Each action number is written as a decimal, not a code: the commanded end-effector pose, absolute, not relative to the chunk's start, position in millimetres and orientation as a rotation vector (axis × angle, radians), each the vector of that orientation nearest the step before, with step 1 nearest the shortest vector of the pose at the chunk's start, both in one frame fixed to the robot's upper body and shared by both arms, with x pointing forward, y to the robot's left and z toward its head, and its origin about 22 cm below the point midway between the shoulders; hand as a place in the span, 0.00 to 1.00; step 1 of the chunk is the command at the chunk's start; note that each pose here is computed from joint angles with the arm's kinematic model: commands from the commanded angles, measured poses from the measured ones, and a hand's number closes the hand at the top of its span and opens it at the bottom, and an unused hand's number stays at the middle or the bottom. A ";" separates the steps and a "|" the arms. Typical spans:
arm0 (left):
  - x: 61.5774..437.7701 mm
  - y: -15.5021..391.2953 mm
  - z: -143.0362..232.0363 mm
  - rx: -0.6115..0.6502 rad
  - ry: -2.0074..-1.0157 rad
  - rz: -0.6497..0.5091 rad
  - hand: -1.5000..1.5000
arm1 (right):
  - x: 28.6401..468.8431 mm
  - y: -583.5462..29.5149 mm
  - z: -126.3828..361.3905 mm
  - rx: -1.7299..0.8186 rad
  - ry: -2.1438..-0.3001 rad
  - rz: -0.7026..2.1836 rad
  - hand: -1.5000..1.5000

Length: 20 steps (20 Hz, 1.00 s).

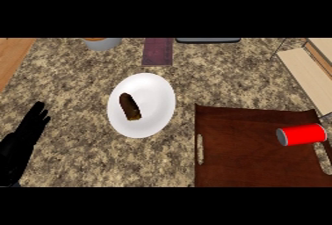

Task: Pick the tomato from the tray and place it in the tiered shelf

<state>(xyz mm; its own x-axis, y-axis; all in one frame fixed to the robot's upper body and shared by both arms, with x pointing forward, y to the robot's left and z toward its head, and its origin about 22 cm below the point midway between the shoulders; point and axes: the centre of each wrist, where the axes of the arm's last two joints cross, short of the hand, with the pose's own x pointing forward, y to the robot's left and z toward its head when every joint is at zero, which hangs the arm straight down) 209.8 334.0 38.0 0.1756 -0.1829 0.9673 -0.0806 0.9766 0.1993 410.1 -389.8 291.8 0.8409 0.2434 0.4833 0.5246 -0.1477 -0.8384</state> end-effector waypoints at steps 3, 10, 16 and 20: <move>210.2 350.2 15.8 0.278 -1.328 -0.050 0.50 | 403.3 -387.9 302.4 -1.682 -0.724 -0.439 0.00; 206.4 345.2 17.1 0.268 -1.325 -0.039 0.50 | 395.3 -366.3 322.5 -1.535 -0.905 -0.642 0.00; 209.3 358.0 18.0 0.278 -1.309 -0.016 0.50 | 362.0 -367.7 350.8 -1.549 -1.084 -0.768 0.00; 207.0 352.4 19.3 0.291 -1.314 0.000 0.50 | 330.4 -345.6 382.9 -1.541 -1.133 -0.810 0.00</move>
<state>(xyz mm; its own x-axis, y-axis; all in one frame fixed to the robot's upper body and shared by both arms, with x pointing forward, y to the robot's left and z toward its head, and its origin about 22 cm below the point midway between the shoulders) 203.8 343.3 36.6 0.2142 -0.1663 0.9625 -0.1233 0.9729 0.1956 357.4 -358.0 360.3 0.3949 0.2891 0.8721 0.9145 -0.0325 -0.4033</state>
